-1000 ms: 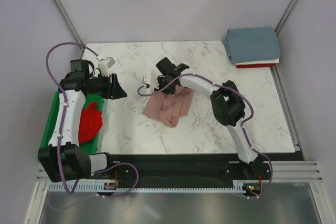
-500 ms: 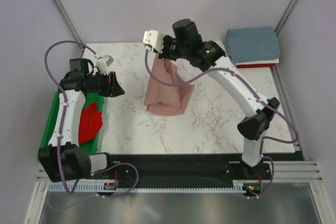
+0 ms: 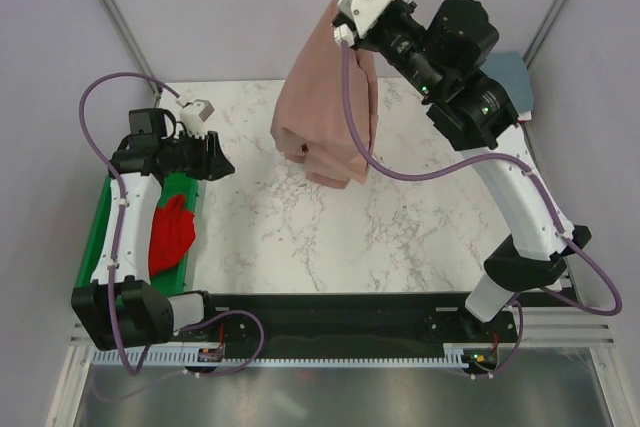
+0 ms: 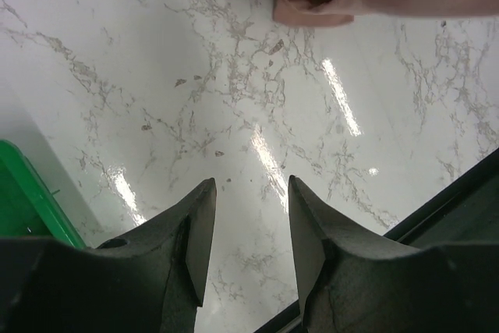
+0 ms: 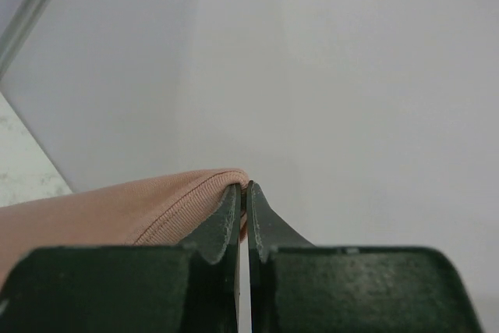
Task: Fold and stack the t-shirts
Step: Flatten the tshirt out
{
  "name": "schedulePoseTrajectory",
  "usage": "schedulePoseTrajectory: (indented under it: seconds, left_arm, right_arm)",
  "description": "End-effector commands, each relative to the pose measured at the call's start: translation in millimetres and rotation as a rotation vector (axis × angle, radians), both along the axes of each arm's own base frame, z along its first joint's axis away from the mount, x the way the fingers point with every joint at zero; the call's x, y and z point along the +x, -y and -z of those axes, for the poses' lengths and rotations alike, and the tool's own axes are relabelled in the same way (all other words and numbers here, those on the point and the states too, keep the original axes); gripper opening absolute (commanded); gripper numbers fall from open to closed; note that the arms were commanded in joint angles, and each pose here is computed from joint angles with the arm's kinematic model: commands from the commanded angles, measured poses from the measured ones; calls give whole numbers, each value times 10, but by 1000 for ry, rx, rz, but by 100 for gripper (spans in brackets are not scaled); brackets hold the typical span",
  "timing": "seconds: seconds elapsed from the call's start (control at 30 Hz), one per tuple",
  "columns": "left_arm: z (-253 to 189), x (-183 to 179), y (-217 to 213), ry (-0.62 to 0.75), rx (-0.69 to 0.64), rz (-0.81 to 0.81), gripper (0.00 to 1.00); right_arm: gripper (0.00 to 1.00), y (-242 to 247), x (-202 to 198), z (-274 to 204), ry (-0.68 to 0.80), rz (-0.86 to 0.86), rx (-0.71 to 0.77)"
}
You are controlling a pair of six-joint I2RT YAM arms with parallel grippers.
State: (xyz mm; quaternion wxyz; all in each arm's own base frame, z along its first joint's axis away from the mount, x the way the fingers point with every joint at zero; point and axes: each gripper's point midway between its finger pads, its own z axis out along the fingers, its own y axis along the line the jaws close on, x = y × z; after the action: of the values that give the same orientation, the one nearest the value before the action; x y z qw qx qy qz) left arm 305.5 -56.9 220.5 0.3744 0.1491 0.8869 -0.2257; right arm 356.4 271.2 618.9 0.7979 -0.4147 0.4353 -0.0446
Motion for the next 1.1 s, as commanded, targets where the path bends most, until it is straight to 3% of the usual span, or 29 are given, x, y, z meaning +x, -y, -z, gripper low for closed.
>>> schedulePoseTrajectory:
  seconds: [0.0,0.03,0.1,0.13,0.33,1.07]
  left_arm:
    - [-319,-3,124,128,5,81,50]
    - [-305,-41,171,121,-1,100,50]
    - [-205,-119,307,99,0,153,51]
    - [-162,-156,356,87,-3,172,51]
    - [388,-381,612,-40,44,288,52]
    - [1223,189,1547,-253,180,492,55]
  right_arm:
    - [0,85,315,352,-32,122,-82]
    - [0,28,459,784,-99,130,-162]
    - [0,165,597,1189,-173,167,-214]
    - [0,170,709,1662,-262,167,-265]
    - [0,704,1067,2927,-539,290,-332]
    - [0,1161,1239,3416,-719,354,-212]
